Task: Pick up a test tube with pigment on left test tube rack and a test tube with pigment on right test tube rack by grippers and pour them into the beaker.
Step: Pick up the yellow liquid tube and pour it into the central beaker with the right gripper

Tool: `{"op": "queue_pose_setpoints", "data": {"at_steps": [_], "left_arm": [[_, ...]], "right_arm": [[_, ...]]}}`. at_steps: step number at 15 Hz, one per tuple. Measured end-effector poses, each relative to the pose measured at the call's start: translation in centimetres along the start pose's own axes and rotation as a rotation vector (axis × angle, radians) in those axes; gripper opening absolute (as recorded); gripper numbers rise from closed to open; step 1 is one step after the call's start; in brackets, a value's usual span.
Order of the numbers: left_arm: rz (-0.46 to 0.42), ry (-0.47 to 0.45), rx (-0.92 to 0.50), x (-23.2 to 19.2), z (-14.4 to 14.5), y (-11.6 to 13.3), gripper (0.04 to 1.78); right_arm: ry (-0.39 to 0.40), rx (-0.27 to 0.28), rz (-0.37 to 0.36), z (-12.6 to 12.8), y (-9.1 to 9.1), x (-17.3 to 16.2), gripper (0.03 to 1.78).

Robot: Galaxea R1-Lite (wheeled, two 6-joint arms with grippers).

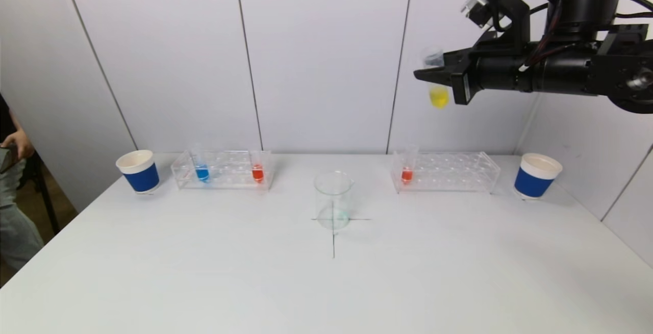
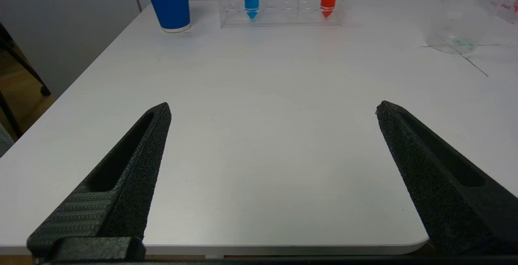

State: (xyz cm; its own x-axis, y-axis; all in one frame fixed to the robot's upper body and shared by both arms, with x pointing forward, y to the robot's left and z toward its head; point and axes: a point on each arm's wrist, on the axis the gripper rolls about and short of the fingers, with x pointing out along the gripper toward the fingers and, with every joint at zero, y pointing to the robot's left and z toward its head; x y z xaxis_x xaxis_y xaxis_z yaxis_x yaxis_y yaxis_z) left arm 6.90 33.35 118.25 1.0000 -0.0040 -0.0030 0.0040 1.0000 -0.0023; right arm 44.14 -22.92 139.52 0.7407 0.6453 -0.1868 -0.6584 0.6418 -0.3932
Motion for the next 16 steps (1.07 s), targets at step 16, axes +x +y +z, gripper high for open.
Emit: {"op": "queue_pose_setpoints", "data": {"at_steps": [16], "left_arm": [[0.001, 0.000, 0.000, 0.0, 0.0, 0.0, 1.77]], "right_arm": [[-0.059, -0.184, 0.186, -2.2, 4.7, 7.6, 0.50]]}}
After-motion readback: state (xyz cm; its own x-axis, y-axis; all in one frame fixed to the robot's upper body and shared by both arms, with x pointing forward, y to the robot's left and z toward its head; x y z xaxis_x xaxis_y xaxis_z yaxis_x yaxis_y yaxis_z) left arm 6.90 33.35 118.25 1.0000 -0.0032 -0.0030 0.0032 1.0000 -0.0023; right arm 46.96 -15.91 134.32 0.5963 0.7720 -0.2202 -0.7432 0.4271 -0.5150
